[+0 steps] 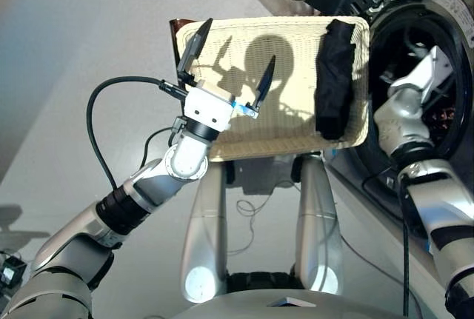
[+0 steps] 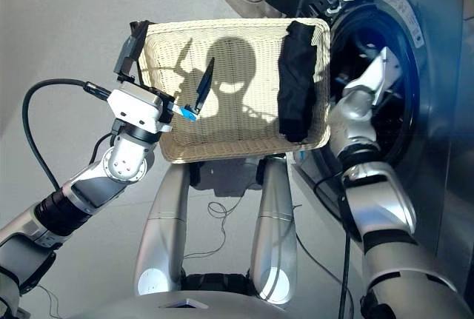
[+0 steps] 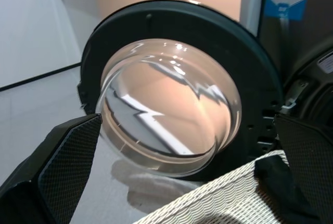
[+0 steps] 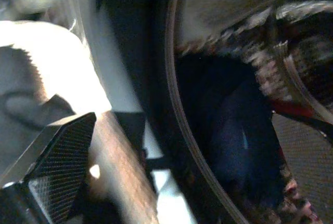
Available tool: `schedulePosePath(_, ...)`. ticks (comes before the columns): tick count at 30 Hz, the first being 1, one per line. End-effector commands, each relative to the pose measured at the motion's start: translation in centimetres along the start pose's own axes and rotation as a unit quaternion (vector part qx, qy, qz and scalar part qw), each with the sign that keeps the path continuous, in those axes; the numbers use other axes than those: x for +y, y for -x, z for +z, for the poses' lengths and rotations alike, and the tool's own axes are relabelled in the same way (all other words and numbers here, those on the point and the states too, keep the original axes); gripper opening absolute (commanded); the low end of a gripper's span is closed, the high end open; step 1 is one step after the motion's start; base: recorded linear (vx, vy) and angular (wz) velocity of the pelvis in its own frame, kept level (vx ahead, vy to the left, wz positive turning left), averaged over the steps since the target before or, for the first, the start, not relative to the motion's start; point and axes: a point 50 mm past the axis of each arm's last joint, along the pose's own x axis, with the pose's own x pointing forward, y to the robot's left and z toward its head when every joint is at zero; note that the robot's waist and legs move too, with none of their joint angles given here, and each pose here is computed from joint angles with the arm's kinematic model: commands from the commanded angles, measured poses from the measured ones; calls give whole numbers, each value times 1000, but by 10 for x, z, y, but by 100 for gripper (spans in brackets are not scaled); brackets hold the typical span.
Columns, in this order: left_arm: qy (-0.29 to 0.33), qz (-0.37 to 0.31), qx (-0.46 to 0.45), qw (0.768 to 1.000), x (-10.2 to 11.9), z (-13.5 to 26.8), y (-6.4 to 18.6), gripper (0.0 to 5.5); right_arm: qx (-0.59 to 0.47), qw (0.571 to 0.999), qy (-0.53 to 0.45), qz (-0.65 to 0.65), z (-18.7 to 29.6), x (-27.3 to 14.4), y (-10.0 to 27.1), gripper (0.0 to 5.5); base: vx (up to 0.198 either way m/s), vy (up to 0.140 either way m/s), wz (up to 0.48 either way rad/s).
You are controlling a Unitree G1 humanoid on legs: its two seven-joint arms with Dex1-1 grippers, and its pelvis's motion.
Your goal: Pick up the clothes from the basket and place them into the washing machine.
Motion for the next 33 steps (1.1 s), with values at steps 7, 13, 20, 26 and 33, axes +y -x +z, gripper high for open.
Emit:
schedulePosePath(7, -2, -13, -61, 998, 6, 25, 9, 550, -146, 954, -45, 257, 41, 44, 57, 550, 0, 0, 0)
schedulePosePath(13, -11, -19, -58, 998, 8, 25, 12, 550, -188, 918, -81, 339, 62, 57, 81, 550, 0, 0, 0)
schedulePosePath(20, -9, -34, -10, 999, 3, 5, 20, 550, -250, 884, -108, 379, 90, 61, 103, 550, 0, 0, 0)
schedulePosePath(26, 6, -55, 74, 996, -21, -36, 22, 550, -325, 858, -100, 385, 119, 69, 118, 550, 0, 0, 0)
schedulePosePath(33, 63, -95, 47, 992, -48, -23, 13, 550, -290, 898, -34, 329, 97, 79, 96, 550, 0, 0, 0)
